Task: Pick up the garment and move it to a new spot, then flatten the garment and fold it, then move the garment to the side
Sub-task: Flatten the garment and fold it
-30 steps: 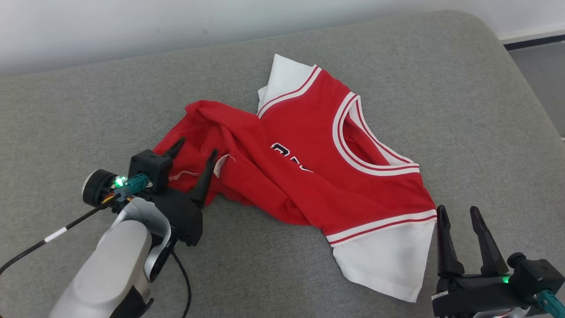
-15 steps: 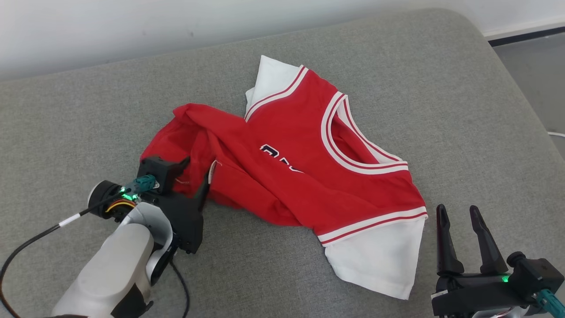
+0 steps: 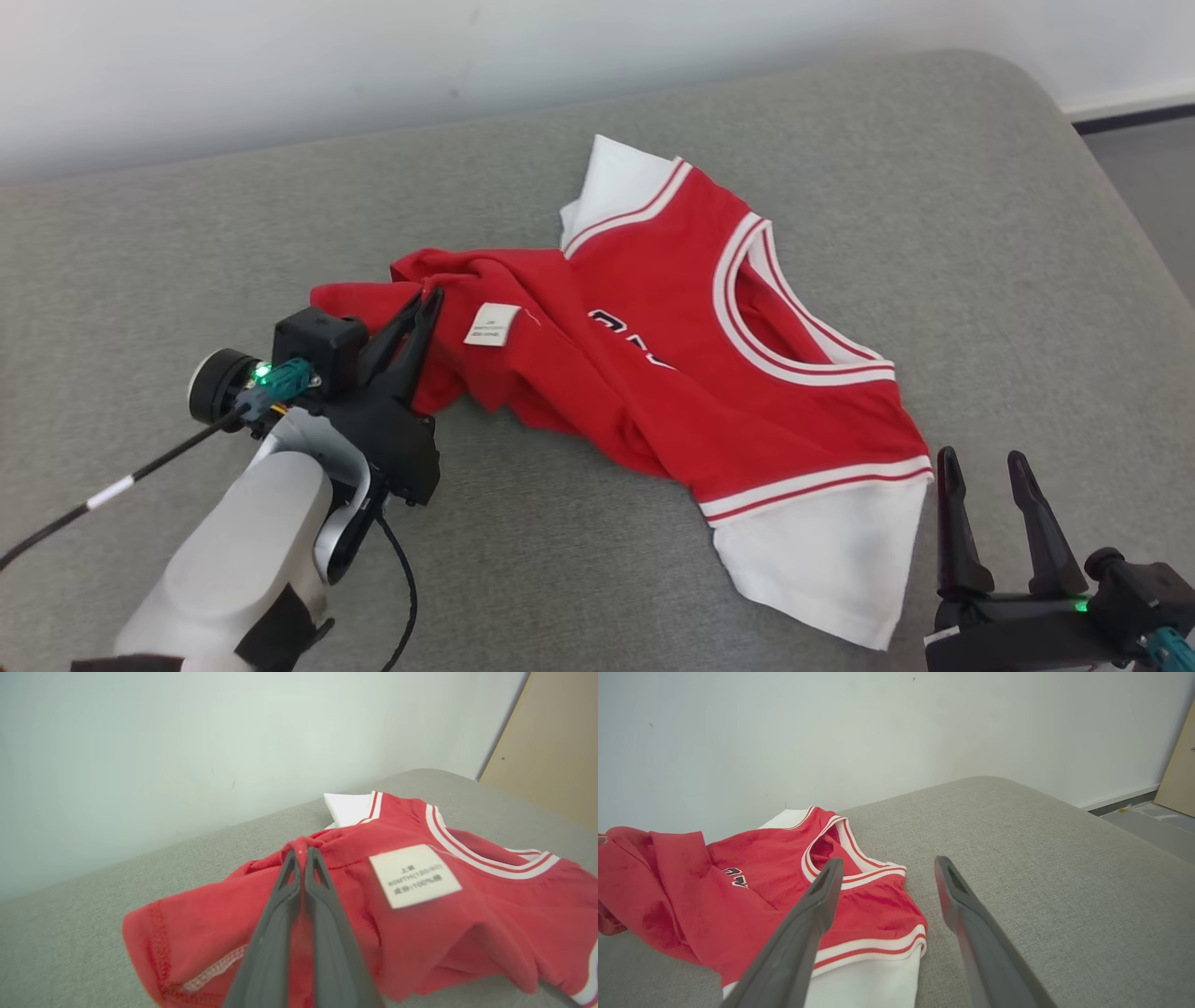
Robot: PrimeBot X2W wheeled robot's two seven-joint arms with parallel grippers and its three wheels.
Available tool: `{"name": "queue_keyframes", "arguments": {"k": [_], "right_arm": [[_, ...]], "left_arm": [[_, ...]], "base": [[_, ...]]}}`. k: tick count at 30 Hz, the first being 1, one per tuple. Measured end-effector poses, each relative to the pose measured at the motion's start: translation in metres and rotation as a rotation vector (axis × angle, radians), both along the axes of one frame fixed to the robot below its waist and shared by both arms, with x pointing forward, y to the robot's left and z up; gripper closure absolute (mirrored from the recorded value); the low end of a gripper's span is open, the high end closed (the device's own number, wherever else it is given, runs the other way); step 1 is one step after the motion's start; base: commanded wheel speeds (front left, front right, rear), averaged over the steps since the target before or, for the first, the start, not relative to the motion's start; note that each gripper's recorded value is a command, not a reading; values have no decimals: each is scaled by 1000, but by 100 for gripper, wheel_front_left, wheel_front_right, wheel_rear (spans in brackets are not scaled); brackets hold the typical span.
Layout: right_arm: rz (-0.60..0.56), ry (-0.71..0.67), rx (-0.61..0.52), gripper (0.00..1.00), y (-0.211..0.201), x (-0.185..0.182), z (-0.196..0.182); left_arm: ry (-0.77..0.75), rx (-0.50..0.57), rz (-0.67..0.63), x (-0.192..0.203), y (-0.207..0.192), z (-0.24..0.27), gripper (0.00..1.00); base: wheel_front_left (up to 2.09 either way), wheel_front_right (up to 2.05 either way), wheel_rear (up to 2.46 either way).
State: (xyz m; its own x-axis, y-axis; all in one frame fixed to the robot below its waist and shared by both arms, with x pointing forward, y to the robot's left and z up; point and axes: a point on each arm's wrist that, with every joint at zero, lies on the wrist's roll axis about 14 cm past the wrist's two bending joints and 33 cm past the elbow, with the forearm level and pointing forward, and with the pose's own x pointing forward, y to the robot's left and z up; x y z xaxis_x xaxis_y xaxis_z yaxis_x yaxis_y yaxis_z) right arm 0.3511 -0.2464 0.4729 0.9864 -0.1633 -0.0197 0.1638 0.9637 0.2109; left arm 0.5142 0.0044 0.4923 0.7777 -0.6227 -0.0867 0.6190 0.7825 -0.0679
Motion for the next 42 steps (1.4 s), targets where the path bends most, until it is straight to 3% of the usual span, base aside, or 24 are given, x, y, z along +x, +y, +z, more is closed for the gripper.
{"name": "queue_keyframes", "arguments": {"k": [8, 16, 17, 18, 19, 32, 42], "right_arm": [[63, 0, 9, 0, 18, 6, -2], [147, -7, 9, 0, 41, 18, -1], [155, -7, 9, 0, 43, 19, -2], [161, -7, 9, 0, 44, 20, -1], [168, -8, 9, 0, 46, 21, -1], [183, -14, 6, 0, 48, 13, 2], [171, -6, 4, 0, 44, 7, 0]], "left_arm": [[-37, -80, 113, -32, 43, 11, 100], [73, -131, 240, -92, 77, -23, 100], [89, -137, 253, -98, 79, -28, 84], [105, -144, 264, -104, 80, -32, 47], [117, -141, 266, -110, 80, -36, 0], [28, -207, 396, -127, 106, -10, 0], [62, -171, 346, -131, 100, -25, 0]], "base": [[0, 0, 0], [0, 0, 0], [0, 0, 0], [0, 0, 0], [0, 0, 0], [0, 0, 0], [0, 0, 0]]}}
